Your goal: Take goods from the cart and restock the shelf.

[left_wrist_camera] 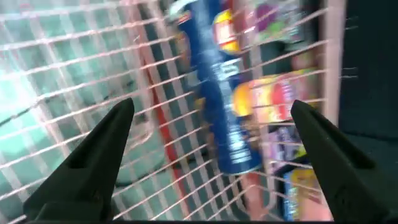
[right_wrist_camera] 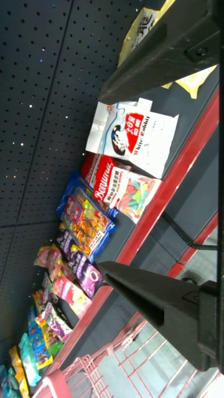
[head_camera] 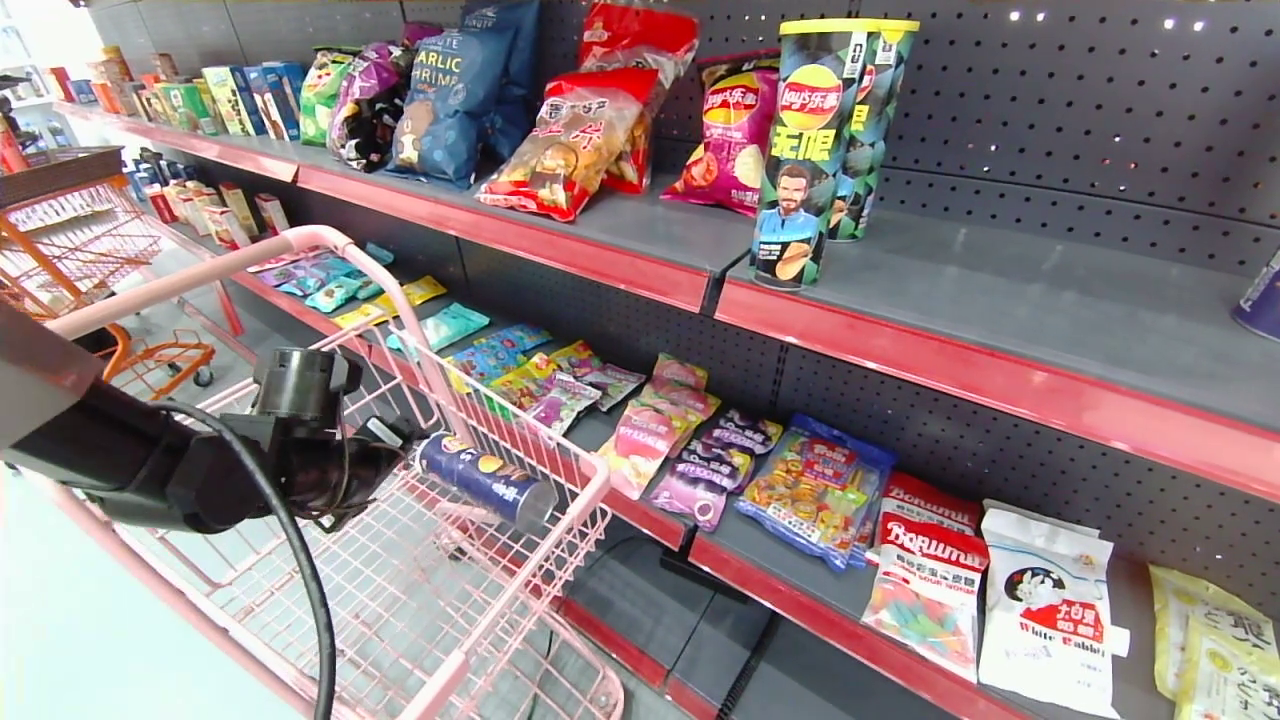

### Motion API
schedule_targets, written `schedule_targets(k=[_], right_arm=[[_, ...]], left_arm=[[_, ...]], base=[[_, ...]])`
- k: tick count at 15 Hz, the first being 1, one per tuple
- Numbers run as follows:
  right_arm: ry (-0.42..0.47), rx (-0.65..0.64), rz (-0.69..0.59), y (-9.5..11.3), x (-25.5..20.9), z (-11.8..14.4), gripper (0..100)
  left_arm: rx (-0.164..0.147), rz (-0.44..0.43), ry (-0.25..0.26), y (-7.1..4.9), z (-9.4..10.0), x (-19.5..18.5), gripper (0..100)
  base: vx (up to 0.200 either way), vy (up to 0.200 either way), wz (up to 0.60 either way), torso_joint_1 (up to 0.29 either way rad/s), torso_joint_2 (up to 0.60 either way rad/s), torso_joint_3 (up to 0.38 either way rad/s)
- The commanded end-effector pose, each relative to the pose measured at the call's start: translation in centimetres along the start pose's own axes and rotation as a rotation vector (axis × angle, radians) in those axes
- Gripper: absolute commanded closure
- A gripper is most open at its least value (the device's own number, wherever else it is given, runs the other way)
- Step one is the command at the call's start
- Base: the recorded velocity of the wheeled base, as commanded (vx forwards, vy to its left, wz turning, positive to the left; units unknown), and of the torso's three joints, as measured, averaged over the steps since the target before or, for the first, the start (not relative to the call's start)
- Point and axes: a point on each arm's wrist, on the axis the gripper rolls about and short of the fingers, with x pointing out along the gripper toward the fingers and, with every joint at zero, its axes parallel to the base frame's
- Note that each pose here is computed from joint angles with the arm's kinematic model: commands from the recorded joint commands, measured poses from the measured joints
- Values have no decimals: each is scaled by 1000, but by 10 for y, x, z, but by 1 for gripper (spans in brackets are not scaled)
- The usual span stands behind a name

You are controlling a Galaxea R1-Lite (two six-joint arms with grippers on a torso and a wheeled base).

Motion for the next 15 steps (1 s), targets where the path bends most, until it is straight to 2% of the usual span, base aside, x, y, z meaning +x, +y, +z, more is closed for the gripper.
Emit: schedule_targets(k=[1, 2, 3, 6, 10, 12, 15], right_arm=[[1, 0, 1, 0, 0, 0, 0], [0, 0, 1, 0, 0, 0, 0], [1, 0, 1, 0, 0, 0, 0], [0, 0, 1, 0, 0, 0, 0], [1, 0, 1, 0, 0, 0, 0], [0, 0, 1, 0, 0, 0, 0], [0, 0, 1, 0, 0, 0, 0]], left_arm=[[-18, 50, 51, -1, 3, 14, 0], [-49, 29, 92, -8, 7, 17, 0], [-56, 20, 92, -12, 9, 23, 0], [-53, 27, 96, -14, 9, 37, 0], [-39, 52, 120, -9, 5, 56, 0], [-34, 59, 127, -11, 6, 64, 0], [-33, 61, 129, -21, 11, 75, 0]], base=[[0, 0, 0, 0, 0, 0], [0, 0, 0, 0, 0, 0], [0, 0, 0, 0, 0, 0], [0, 0, 0, 0, 0, 0], [0, 0, 0, 0, 0, 0], [0, 0, 0, 0, 0, 0], [0, 0, 0, 0, 0, 0]])
